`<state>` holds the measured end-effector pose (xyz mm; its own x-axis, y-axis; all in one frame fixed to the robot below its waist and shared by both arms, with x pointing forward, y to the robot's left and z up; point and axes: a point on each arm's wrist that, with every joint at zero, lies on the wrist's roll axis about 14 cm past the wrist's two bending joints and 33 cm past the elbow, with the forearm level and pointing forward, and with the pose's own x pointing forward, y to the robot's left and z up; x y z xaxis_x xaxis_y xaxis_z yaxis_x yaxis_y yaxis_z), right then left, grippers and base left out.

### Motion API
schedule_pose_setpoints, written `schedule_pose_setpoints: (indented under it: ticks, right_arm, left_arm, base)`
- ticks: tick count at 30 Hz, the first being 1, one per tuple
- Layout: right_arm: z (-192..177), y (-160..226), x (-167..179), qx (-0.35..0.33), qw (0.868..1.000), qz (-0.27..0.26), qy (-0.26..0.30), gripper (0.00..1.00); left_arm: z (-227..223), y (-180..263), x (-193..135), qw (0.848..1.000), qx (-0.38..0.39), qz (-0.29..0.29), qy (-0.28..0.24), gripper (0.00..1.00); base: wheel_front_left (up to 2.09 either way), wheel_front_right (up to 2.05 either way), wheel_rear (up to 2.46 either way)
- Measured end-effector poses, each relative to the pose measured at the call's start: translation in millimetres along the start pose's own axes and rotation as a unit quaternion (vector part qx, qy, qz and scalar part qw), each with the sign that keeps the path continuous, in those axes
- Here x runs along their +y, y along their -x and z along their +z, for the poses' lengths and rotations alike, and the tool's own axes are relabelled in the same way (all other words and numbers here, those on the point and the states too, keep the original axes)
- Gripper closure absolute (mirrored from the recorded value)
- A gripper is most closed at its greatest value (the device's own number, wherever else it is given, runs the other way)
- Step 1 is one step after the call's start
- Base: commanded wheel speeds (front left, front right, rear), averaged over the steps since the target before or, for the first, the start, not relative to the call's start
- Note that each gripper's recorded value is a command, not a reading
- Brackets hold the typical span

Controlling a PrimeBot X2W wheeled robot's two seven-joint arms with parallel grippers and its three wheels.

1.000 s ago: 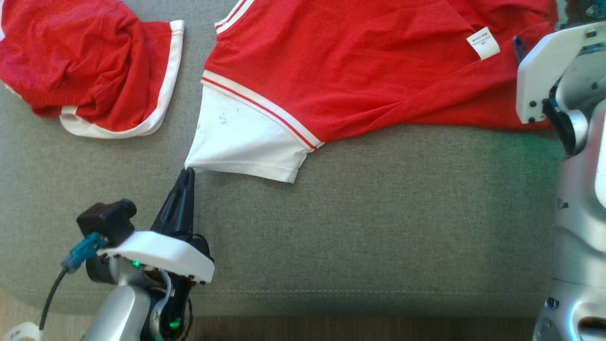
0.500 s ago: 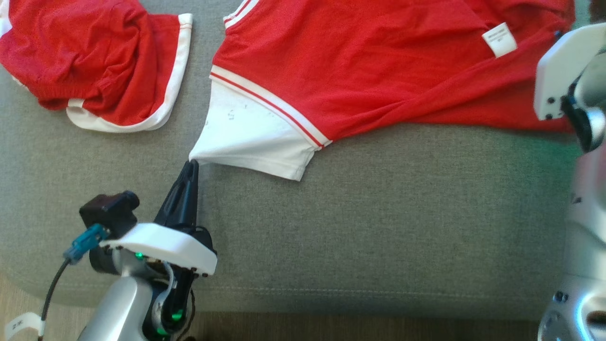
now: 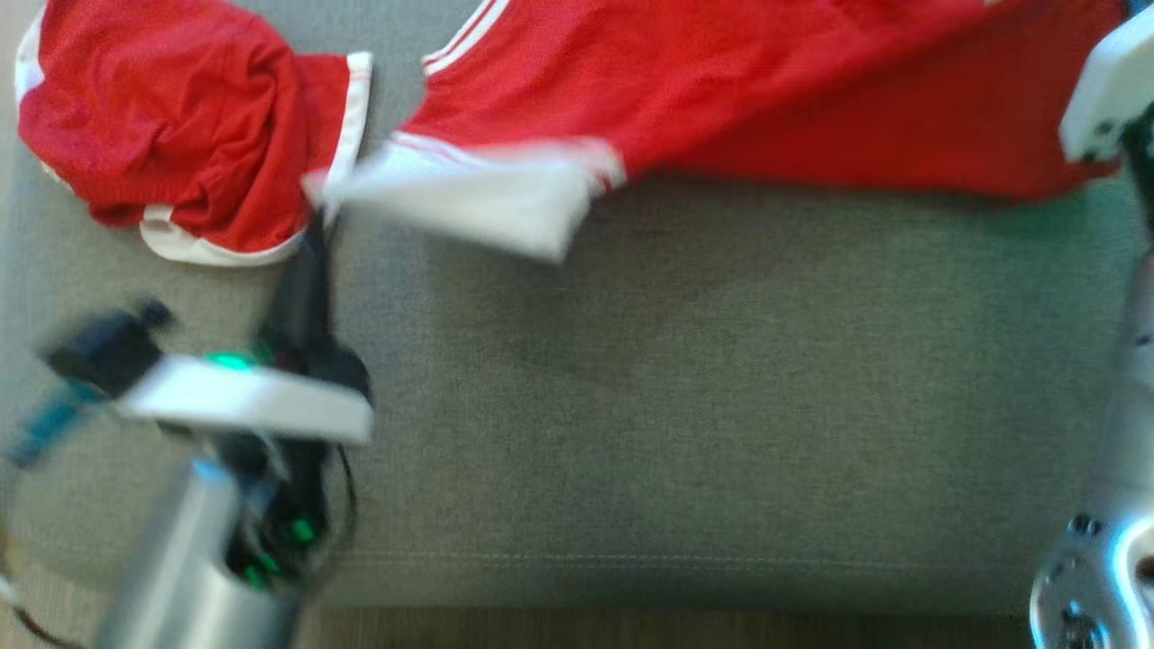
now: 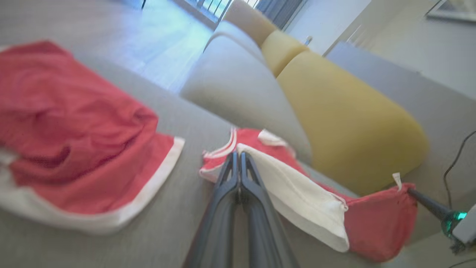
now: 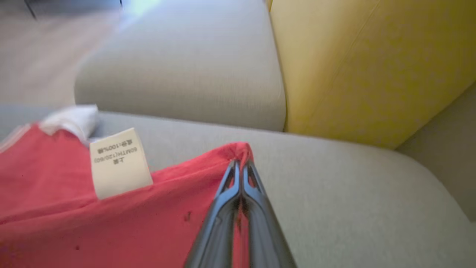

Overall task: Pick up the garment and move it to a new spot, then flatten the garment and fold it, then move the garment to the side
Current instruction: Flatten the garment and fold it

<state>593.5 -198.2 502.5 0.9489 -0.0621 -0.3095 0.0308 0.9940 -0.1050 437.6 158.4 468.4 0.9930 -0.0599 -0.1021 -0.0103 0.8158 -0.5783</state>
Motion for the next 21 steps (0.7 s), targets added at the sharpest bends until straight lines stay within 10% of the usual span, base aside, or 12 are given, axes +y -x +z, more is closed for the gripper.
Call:
schedule_pose_setpoints:
  ticks: [11, 21]
  right_arm:
    - [127, 22, -35, -0.186, 0.977, -0.01, -0.098, 1.0]
    - [193, -20, -34, -0.241, 0.969, -0.026, -0.041, 1.0]
  left_arm:
    - [177, -81, -120, 0.965, -0.179, -0.182, 0.061, 1.0]
    - [233, -191, -163, 0.96, -0.199, -0.194, -0.043, 1.0]
  base:
    - [0.0, 0.0, 0.0]
    - [0.0, 0.0, 0.0]
